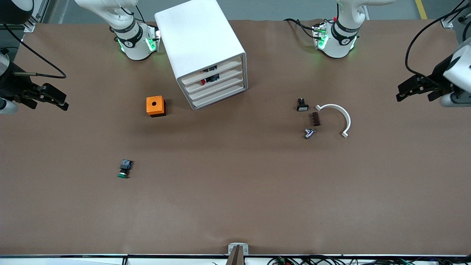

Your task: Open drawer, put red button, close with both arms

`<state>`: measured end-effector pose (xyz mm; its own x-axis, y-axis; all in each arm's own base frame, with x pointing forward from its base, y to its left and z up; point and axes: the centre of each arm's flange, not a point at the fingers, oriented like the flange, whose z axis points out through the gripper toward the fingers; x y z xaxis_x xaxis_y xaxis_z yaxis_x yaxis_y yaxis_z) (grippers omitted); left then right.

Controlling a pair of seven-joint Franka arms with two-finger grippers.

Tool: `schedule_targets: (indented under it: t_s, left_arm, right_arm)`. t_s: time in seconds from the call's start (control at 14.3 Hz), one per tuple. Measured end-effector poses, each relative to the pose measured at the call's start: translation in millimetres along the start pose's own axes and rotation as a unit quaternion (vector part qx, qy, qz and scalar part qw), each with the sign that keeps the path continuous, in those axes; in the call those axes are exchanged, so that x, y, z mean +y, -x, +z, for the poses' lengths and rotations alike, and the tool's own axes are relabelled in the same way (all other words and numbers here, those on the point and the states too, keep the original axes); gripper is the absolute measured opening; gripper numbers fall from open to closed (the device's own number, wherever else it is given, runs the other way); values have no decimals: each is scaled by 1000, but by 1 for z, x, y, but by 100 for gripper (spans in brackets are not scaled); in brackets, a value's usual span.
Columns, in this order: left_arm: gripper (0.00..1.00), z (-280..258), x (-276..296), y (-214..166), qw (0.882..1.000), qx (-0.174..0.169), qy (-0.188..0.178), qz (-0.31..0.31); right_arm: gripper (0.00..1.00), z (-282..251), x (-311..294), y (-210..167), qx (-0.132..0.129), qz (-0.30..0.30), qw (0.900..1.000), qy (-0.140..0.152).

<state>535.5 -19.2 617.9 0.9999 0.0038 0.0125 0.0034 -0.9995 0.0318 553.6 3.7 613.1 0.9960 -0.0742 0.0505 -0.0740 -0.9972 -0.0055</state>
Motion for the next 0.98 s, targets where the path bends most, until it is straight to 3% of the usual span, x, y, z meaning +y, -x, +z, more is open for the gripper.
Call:
schedule_targets:
  t_s: [0.7, 0.98]
  left_arm:
    - [100, -11, 2, 15, 999, -49, -2, 2]
    - [100, -10, 2, 15, 999, -51, -2, 2]
  right_arm:
    - [100, 0, 6, 0, 0, -4, 1000, 0]
    - [100, 0, 5, 0, 0, -4, 1000, -1]
